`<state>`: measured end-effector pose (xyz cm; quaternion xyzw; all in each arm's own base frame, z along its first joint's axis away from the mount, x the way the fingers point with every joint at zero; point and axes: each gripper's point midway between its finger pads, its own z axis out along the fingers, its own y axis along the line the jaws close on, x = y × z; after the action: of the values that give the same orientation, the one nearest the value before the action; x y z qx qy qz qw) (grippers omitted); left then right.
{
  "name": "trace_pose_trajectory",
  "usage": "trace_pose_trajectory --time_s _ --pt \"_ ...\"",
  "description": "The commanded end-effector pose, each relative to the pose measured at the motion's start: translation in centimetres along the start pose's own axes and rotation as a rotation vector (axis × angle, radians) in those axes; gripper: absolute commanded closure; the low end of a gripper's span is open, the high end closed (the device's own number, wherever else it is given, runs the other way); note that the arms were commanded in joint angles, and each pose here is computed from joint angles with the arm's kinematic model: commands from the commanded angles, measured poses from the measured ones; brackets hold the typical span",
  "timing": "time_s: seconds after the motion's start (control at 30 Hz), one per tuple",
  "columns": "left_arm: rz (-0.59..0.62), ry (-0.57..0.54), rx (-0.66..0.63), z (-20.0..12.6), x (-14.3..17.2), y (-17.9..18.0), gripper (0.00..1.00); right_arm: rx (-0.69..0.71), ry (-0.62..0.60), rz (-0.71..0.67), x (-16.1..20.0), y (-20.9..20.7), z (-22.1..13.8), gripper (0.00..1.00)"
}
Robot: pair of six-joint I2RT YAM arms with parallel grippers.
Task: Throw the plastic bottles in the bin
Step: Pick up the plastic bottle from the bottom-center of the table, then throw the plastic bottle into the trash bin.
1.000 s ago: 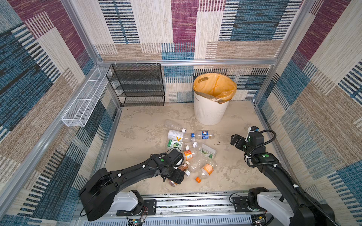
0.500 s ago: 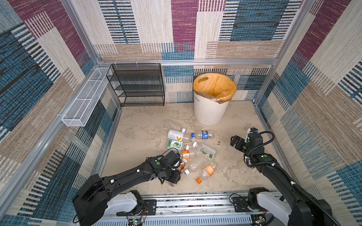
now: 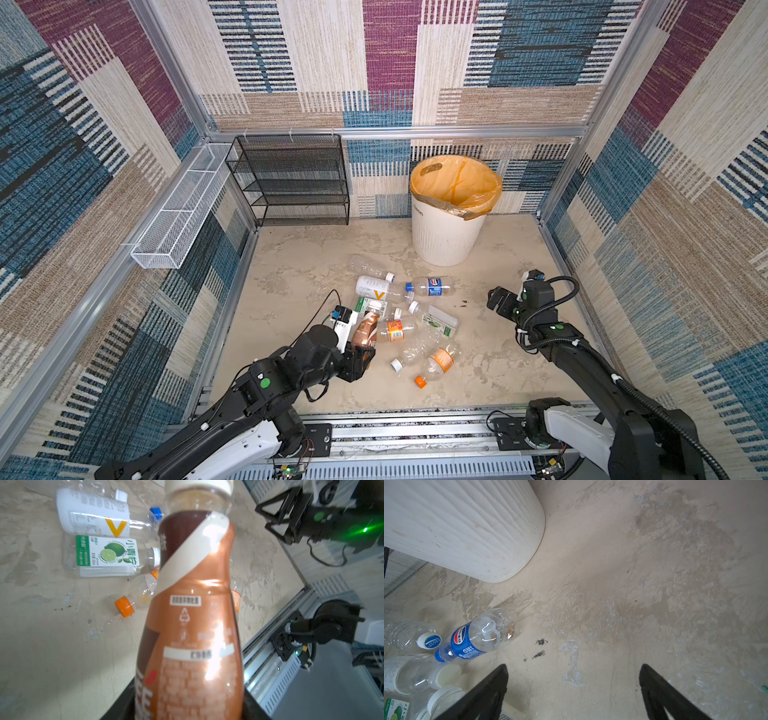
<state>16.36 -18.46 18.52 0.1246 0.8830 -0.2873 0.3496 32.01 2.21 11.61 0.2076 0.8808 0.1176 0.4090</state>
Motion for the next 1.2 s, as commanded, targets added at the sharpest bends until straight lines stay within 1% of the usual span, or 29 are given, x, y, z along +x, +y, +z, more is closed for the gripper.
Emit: trace_pose_trajectory --time_s 0.0,0.07,0.13,0.2,0.27,0.43,0.53,0.6,0.63,0.7,0.77,0.8,0.83,0.87,0.9,0.97,1.07,1.1,1.17 --pt "-0.133 -0.166 -0.054 -0.1 -2.5 1.7 0.41 -0.023 -0.019 0.0 -0.6 0.5 0.2 0.01" --pt "-0.174 -0.191 -0.079 0.0 -3.2 2.7 0.41 -0.02 -0.012 -0.005 -0.5 0.5 0.4 0.01" --pt "-0.22 -0.198 -0.079 0.6 -4.4 3.6 0.41 -0.013 -0.009 -0.01 -0.5 0.4 0.5 0.01" --pt "-0.285 -0.19 -0.049 1.7 -6.1 4.4 0.42 -0.008 -0.01 -0.011 -0.5 0.3 0.6 0.01" --pt "-0.322 -0.178 0.004 3.1 -8.1 4.7 0.42 -0.007 -0.012 -0.007 -0.5 0.3 0.7 0.01" --pt "-0.302 -0.097 0.106 6.8 -13.3 4.0 0.43 -0.013 -0.012 0.005 -0.5 0.4 0.9 0.01" --pt "-0.314 -0.125 0.142 8.4 -17.0 4.0 0.43 -0.008 0.001 0.011 -0.1 0.2 1.3 0.01" --pt "-0.292 -0.227 0.194 8.3 -21.8 3.0 0.44 -0.015 0.014 0.017 0.2 0.3 1.7 0.01" --pt "-0.256 -0.28 0.245 7.7 -25.0 1.6 0.44 -0.019 0.017 0.02 0.3 0.3 1.9 0.01" --pt "-0.152 -0.375 0.367 5.9 -32.2 -2.5 0.42 -0.032 0.029 0.024 0.4 0.6 2.5 0.01" --pt "-0.046 -0.436 0.517 3.8 -38.0 -7.3 0.37 -0.047 0.053 0.026 0.6 1.1 3.1 0.01" --pt "-0.014 -0.44 0.564 3.5 -39.6 -8.9 0.32 -0.053 0.064 0.027 0.6 1.3 3.3 0.01" --pt "0.021 -0.446 0.608 2.9 -41.1 -10.5 0.23 -0.056 0.07 0.025 0.5 1.4 3.5 0.01" --pt "0.048 -0.435 0.644 2.8 -42.3 -11.6 0.08 -0.061 0.071 0.028 0.5 1.6 3.5 0.0" --pt "0.065 -0.418 0.664 3.3 -42.9 -12.0 0.02 -0.065 0.069 0.029 0.4 1.6 3.4 0.01" --pt "0.057 -0.35 0.652 5.1 -43.0 -11.3 0.02 -0.069 0.057 0.028 0.1 1.7 3.1 0.01" --pt "0.025 -0.284 0.589 7.8 -42.1 -8.6 0.02 -0.068 0.043 0.013 -0.4 1.9 2.4 0.01" --pt "0.011 -0.275 0.569 8.1 -41.8 -7.7 0.02 -0.067 0.037 0.008 -0.7 2.0 2.0 0.01" --pt "-0.01 -0.285 0.51 7.9 -41.4 -5.6 0.02 -0.071 0.016 -0.005 -1.6 2.4 1.1 0.01"
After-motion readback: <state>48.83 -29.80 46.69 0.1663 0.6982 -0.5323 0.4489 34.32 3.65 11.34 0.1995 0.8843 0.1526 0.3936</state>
